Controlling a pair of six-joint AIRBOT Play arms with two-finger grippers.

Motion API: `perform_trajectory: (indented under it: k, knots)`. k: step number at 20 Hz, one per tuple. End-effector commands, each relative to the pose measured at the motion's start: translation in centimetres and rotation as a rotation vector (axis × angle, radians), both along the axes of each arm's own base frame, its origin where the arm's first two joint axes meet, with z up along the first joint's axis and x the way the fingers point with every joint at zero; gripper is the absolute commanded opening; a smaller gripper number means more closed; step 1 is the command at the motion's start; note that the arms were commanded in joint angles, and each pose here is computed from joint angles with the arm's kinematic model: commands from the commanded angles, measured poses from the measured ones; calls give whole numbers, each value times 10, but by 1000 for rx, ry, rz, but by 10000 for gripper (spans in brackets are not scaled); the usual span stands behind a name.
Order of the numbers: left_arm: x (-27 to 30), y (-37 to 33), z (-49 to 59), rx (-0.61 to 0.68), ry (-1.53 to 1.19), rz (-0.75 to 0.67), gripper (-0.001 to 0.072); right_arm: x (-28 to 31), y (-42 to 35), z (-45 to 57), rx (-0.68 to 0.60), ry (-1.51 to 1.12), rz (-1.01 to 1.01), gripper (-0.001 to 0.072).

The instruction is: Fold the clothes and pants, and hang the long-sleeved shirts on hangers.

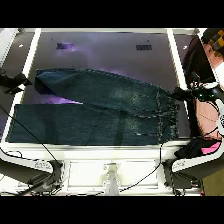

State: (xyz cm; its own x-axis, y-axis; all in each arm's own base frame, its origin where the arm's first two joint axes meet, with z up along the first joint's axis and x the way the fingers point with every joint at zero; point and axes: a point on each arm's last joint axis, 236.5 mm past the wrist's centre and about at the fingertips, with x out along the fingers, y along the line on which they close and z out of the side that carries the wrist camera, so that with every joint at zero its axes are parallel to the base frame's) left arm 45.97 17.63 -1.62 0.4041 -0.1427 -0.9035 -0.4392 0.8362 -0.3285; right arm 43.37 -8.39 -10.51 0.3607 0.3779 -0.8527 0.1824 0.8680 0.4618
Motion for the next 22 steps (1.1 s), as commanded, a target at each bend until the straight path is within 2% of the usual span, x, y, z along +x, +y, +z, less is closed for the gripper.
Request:
perform_trajectory:
  k: [1,9,14,15,16,17,22]
  knots:
    - [4,-13,-4,-210,-56,132,581,-1,-2,-1,-15,2,6,40]
    - [43,-25,-45,-235,-130,406,585,-1,-2,-1,-16,2,7,39]
    - [68,-20,-43,-237,-213,521,582,-2,-4,-3,-26,6,12,39]
    - [71,-18,-41,-231,-230,530,563,-3,-4,-3,-29,8,14,39]
    - [73,-16,-40,-225,-241,534,432,-3,-5,-3,-30,8,15,39]
    - [73,-14,-40,-216,-246,533,368,-3,-5,-3,-31,8,15,39]
    - [76,-3,-37,-181,-277,554,350,0,-8,-3,-44,-1,8,39]
